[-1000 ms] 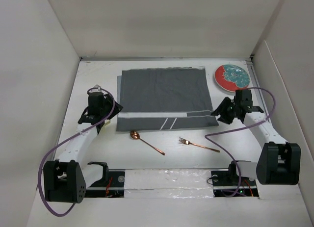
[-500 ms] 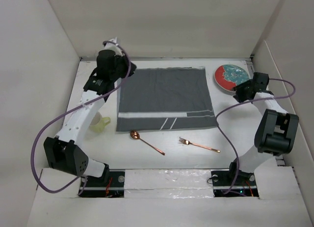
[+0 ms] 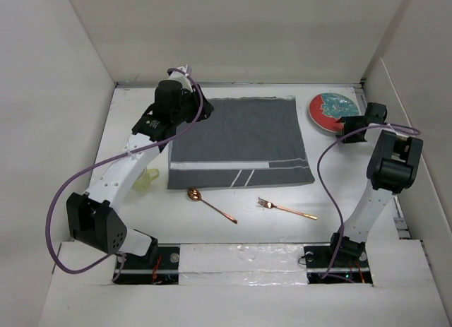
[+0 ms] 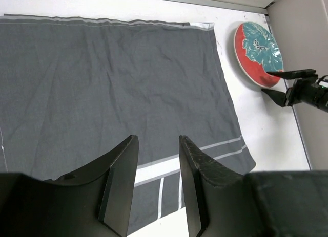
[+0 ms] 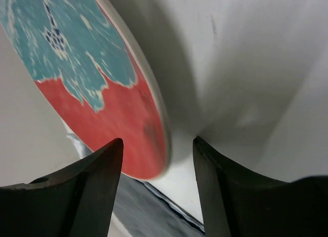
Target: Set the dinner table for one person
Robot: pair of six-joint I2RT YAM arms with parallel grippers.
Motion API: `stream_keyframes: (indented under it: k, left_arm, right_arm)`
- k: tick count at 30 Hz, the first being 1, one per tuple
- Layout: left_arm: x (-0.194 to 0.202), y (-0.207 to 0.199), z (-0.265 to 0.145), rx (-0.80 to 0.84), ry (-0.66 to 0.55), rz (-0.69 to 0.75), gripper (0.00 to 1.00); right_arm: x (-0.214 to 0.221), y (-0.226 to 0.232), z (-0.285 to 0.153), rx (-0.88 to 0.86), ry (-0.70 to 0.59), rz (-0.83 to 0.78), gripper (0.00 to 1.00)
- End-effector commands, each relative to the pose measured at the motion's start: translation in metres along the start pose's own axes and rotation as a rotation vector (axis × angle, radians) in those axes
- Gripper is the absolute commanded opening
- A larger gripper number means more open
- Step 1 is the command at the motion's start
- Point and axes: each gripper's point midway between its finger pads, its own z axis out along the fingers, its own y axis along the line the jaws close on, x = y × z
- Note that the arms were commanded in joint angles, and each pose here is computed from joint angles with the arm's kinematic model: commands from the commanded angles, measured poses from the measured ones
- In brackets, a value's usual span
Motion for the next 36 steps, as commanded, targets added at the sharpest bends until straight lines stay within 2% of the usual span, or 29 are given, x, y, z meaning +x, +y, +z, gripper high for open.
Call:
stream_keyframes:
  k: [1, 3, 6, 9, 10, 13, 15, 19, 20, 23, 24, 25, 27, 31, 36]
  left_arm:
    - [-0.026, -0.015, -0.006, 0.048, -0.074, 0.014, 0.34]
    - [-0.033, -0.016, -0.008, 0.042, -0.093, 0.022, 0.35]
    - [-0.040, -0.015, -0.007, 0.025, -0.110, 0.034, 0.34]
    - [-0.047, -0.016, -0.008, 0.021, -0.128, 0.037, 0.34]
    - [-0.052, -0.017, -0.011, 0.021, -0.148, 0.039, 0.34]
    - [-0.063, -0.009, -0.018, 0.001, -0.188, 0.031, 0.33]
    - [-0.065, -0.011, -0.022, 0.008, -0.195, 0.030, 0.33]
    - [-0.069, -0.007, -0.032, -0.008, -0.211, 0.039, 0.33]
    - [-0.068, -0.007, -0.033, -0.010, -0.212, 0.039, 0.33]
    - [-0.067, -0.008, -0.038, 0.000, -0.216, 0.034, 0.33]
    - [-0.067, -0.009, -0.039, 0.005, -0.216, 0.033, 0.33]
    - [-0.066, -0.009, -0.041, 0.004, -0.209, 0.035, 0.33]
    - [-0.064, -0.008, -0.044, -0.005, -0.201, 0.035, 0.34]
    - [-0.067, -0.005, -0.052, -0.036, -0.202, 0.047, 0.37]
    - [-0.068, 0.000, -0.065, -0.080, -0.189, 0.057, 0.40]
  right_arm:
    - [-0.008, 0.028, 0.006, -0.024, -0.050, 0.071, 0.60]
    - [-0.009, 0.019, 0.012, 0.030, -0.049, 0.095, 0.59]
    - [-0.010, 0.023, 0.012, 0.060, -0.065, 0.121, 0.52]
    - [-0.014, 0.020, 0.011, 0.098, -0.084, 0.152, 0.39]
    - [-0.013, 0.019, 0.013, 0.117, -0.079, 0.154, 0.29]
    - [-0.014, 0.018, 0.014, 0.141, -0.074, 0.135, 0.07]
    - [-0.013, 0.017, 0.012, 0.140, -0.071, 0.110, 0.00]
    - [-0.023, 0.035, -0.013, 0.043, -0.131, -0.039, 0.00]
    - [-0.022, 0.052, -0.022, -0.023, -0.148, -0.076, 0.00]
    - [-0.016, 0.101, -0.074, -0.255, -0.160, -0.182, 0.00]
    - [-0.012, 0.121, -0.105, -0.343, -0.165, -0.206, 0.00]
    - [0.005, 0.128, -0.117, -0.401, -0.106, -0.243, 0.00]
    - [0.019, 0.154, -0.151, -0.538, -0.092, -0.300, 0.00]
    - [0.077, 0.183, -0.226, -0.763, 0.012, -0.412, 0.00]
    - [0.173, 0.172, -0.253, -0.863, 0.263, -0.542, 0.00]
